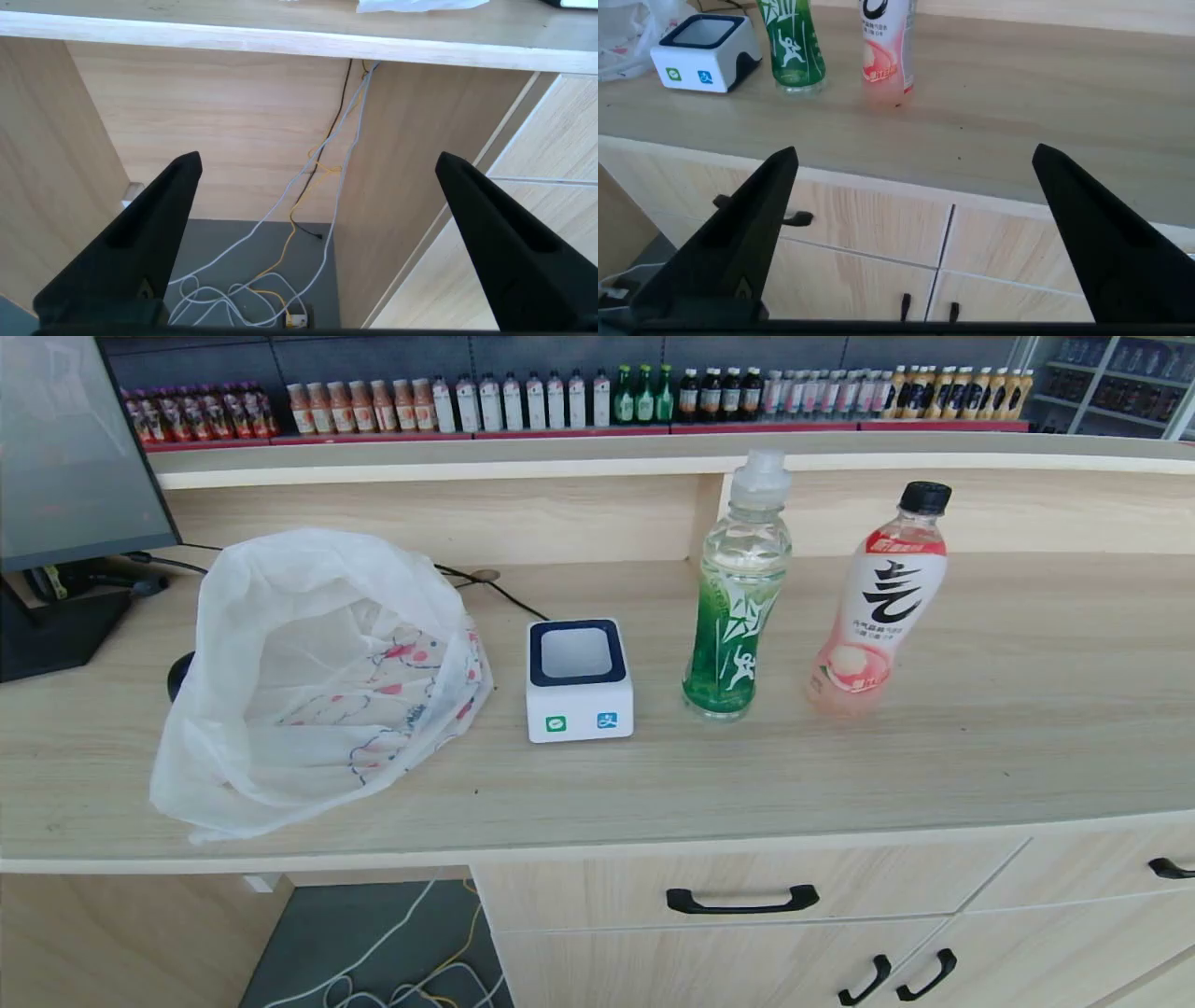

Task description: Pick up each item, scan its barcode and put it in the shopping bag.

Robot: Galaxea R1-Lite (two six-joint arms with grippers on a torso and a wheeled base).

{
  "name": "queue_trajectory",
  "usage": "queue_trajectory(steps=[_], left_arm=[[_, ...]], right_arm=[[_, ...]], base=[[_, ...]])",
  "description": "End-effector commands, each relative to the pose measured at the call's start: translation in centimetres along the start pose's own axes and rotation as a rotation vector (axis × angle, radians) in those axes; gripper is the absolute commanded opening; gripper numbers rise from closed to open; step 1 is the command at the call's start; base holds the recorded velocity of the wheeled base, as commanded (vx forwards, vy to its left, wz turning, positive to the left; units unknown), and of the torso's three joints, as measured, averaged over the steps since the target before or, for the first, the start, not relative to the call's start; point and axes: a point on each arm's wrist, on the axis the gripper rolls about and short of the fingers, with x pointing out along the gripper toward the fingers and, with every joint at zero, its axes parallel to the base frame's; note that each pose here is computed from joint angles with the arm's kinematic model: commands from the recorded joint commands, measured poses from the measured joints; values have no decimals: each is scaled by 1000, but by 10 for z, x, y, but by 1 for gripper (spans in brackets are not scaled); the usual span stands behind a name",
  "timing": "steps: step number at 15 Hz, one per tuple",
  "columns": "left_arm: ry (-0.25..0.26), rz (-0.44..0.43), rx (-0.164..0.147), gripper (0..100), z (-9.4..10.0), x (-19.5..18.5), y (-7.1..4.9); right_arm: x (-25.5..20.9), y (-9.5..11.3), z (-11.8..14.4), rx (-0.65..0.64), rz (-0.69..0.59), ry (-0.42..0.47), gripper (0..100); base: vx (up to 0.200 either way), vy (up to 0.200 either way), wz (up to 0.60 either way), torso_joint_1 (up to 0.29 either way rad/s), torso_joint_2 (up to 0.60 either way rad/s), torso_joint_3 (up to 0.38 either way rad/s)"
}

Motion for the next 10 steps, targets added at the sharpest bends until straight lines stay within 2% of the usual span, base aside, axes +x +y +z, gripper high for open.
queue_trajectory(steps=[1, 4, 6, 7, 10], left_arm=[[-1, 1, -1, 100, 0, 0, 0], [-1, 1, -1, 100, 0, 0, 0], [-1, 1, -1, 100, 0, 0, 0], [-1, 1, -1, 100, 0, 0, 0], [-1, 1, -1, 100, 0, 0, 0]], right_arm=[[55, -2, 24, 5, 90, 21, 100], [87, 8, 30, 3, 196, 18, 100], [109, 25, 35, -30, 292, 32, 100], [114, 30, 39, -32, 300, 23, 100], [136, 64, 56, -56, 323, 13, 100]], base=[[0, 0, 0, 0, 0, 0], [0, 0, 0, 0, 0, 0], [0, 0, 0, 0, 0, 0], [0, 0, 0, 0, 0, 0], [0, 0, 0, 0, 0, 0]])
